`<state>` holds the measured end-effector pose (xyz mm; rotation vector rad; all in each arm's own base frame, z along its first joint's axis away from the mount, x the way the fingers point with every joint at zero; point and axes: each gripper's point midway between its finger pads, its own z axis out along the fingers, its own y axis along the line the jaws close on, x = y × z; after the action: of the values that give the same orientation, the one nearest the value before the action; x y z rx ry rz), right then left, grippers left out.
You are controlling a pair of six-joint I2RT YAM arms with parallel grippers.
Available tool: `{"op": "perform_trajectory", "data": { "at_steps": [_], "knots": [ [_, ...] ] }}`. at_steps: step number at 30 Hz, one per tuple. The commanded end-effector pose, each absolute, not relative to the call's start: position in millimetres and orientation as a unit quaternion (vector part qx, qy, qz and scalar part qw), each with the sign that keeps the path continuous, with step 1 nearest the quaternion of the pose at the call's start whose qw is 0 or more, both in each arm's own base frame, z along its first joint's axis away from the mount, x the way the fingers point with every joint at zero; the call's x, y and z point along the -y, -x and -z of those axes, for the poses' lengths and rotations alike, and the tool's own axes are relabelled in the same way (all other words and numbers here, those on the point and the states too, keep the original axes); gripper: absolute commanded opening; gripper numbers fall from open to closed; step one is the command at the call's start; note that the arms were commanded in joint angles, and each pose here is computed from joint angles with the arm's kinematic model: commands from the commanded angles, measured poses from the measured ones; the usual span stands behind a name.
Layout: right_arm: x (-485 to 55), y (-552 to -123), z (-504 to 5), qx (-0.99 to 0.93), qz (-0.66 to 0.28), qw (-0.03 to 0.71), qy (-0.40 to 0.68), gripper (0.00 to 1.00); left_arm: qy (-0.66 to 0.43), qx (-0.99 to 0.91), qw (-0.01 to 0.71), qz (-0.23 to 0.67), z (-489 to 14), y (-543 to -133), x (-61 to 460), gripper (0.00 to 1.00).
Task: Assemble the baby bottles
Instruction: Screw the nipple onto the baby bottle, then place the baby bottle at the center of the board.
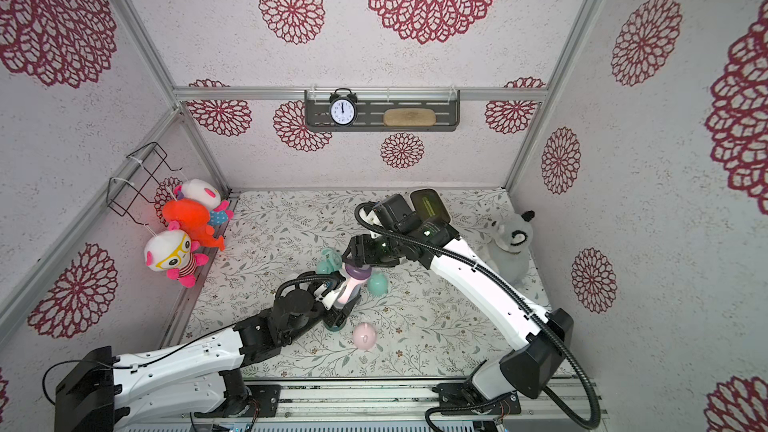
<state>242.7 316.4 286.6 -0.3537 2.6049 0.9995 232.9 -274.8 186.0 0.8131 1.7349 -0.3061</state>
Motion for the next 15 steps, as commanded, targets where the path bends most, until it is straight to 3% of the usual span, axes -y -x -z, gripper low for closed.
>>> {"op": "perform_trajectory", "data": {
  "at_steps": [1, 9, 11, 15],
  "knots": [
    [-316.0, -234.4, -304.1, -0.915, -0.350, 0.165, 0.112, 0.06, -0.313, -0.703, 0.625, 0.134, -224.5, -240.1, 276.2, 0.00],
    [-283.5, -237.5, -347.3, -0.881, -0.332, 0.299, 0.153, 0.85, -0.297, -0.704, 0.625, 0.159, -226.5, -242.2, 256.0, 0.00],
    [-276.7, -235.6, -350.1, -0.875, -0.332, 0.317, 0.152, 0.97, -0.297, -0.704, 0.625, 0.160, -227.3, -242.5, 253.7, 0.00],
    [-275.5, -231.5, -353.7, -0.863, -0.357, 0.330, 0.139, 0.99, -0.296, -0.691, 0.636, 0.175, -230.4, -239.4, 255.2, 0.00]
  ]
}}
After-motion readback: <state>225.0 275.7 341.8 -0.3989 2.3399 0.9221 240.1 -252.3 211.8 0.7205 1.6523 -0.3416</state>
